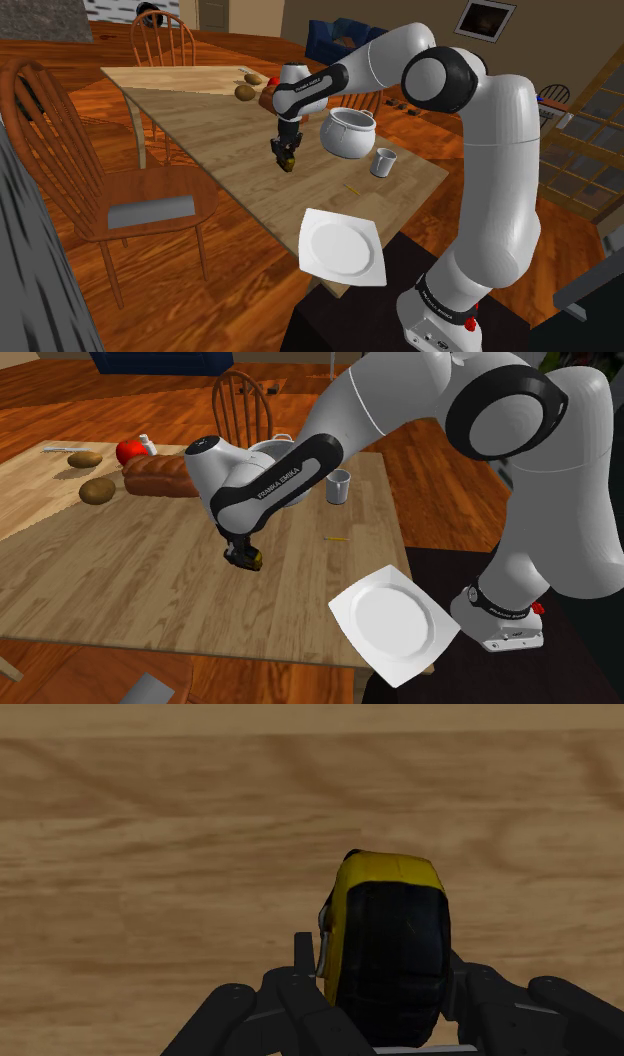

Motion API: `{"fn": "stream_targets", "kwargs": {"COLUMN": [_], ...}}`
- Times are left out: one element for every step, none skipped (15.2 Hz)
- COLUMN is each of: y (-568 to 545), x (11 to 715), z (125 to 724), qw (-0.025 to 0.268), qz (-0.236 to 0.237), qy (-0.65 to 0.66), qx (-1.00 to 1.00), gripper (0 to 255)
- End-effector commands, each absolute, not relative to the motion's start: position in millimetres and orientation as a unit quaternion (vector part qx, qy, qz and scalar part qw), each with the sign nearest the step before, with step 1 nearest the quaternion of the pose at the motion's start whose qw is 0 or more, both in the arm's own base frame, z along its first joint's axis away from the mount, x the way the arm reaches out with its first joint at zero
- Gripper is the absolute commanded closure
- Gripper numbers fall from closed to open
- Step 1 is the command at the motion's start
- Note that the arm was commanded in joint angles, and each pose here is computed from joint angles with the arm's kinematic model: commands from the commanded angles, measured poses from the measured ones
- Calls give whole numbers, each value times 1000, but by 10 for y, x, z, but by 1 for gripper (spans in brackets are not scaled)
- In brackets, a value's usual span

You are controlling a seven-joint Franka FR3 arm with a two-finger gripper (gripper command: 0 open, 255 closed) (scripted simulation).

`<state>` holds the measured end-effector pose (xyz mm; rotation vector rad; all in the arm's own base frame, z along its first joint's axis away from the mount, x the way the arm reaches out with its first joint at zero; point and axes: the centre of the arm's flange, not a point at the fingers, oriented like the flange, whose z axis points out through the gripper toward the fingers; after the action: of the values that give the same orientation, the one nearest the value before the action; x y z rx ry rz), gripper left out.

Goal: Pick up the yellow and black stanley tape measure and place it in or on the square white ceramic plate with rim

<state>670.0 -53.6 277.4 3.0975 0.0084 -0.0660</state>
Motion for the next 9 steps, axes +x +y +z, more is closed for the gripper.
{"fn": "stream_targets", "kwargs": {"y": [-538,-538,-538,-538,-538,-538,-538,-538,-538], "x": [6700,6700,6700,6700,6700,6700,6700,6700,6700], "z": [2773,2773,2773,2773,2773,2773,2773,2773,2826], "qw": [22,22,22,22,22,22,22,22,22], "qz": [-21,-21,-21,-21,-21,-21,-21,-21,-21], "qy": [3,3,3,3,3,3,3,3,3], "qx": [1000,1000,1000,1000,1000,1000,1000,1000,1000], "gripper": [255,255,255,255,255,255,255,255,255]}}
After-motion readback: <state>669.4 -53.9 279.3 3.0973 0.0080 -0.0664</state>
